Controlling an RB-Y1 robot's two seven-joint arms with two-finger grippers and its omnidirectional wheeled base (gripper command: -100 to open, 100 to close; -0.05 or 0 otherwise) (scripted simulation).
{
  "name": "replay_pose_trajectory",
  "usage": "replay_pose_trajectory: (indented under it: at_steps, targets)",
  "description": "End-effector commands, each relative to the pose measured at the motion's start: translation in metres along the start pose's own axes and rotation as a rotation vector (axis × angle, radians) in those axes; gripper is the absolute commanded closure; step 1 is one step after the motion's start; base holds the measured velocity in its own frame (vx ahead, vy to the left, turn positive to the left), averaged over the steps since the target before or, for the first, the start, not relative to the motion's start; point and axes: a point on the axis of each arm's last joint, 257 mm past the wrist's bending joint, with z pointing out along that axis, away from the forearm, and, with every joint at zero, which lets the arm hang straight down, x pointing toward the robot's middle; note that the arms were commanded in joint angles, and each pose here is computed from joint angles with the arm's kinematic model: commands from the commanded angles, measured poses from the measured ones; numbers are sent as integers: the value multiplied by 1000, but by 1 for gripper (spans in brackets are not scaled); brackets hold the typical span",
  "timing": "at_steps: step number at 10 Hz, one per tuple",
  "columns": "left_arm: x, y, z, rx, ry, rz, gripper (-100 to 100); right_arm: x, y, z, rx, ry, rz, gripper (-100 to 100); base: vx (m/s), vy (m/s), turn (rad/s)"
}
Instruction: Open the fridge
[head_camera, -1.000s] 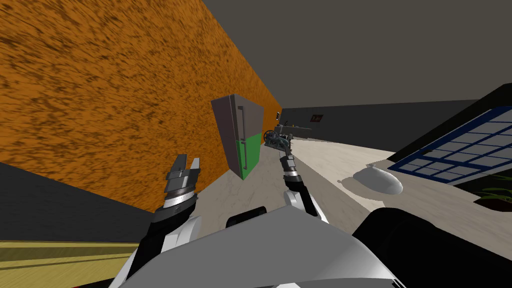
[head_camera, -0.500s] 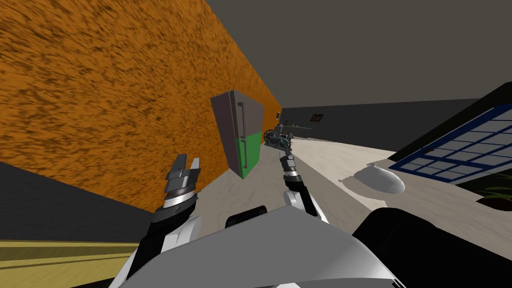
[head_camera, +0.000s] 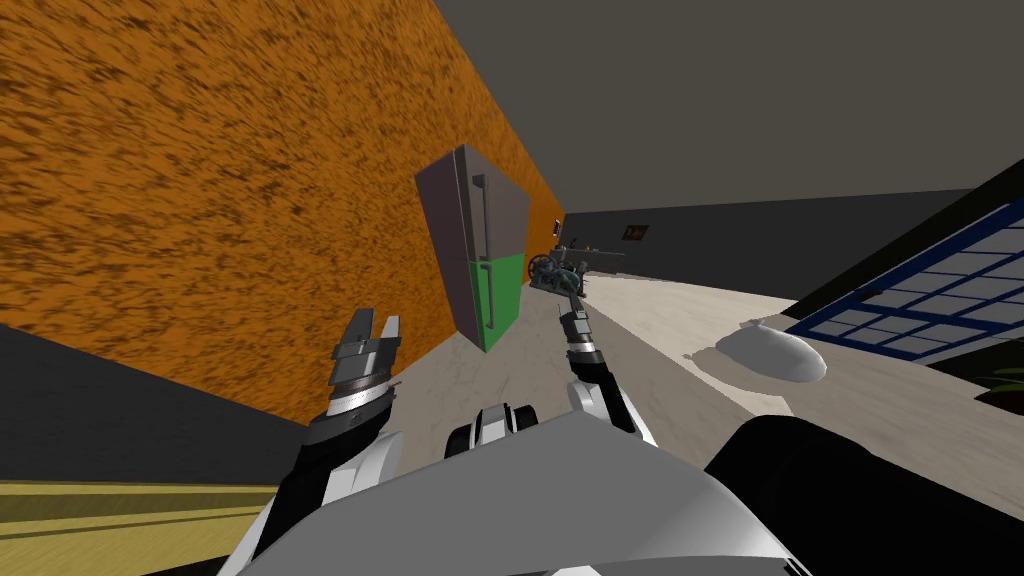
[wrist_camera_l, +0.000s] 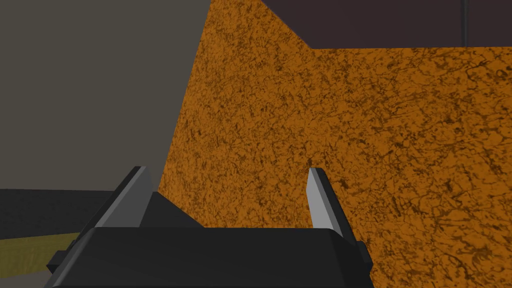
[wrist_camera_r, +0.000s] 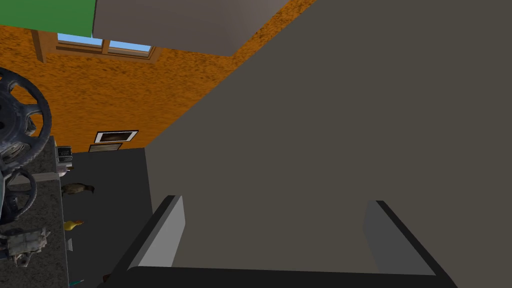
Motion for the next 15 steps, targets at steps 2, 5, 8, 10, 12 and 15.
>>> replay_pose_trajectory:
  at_steps: [2,5,8,10,12,15]
  targets:
    - [12,11,6,-20,90,46,-100,0,0,0,1,0,0,0,31,-54,14]
    - [20,27,18,-49,148,101,-100,0,0,0,1,0,0,0,75,-87,20]
    - [21,37,24,-78,162,123,-100,0,0,0,1,0,0,0,58,-57,11]
    - [22,45,30,-97,171,144,-100,0,0,0,1,0,0,0,50,-54,13]
    - [22,54,45,-116,179,185,-100,0,0,0,1,0,0,0,80,-104,26]
    - [22,68,52,-161,182,207,-100,0,0,0,1,0,0,0,68,-80,14]
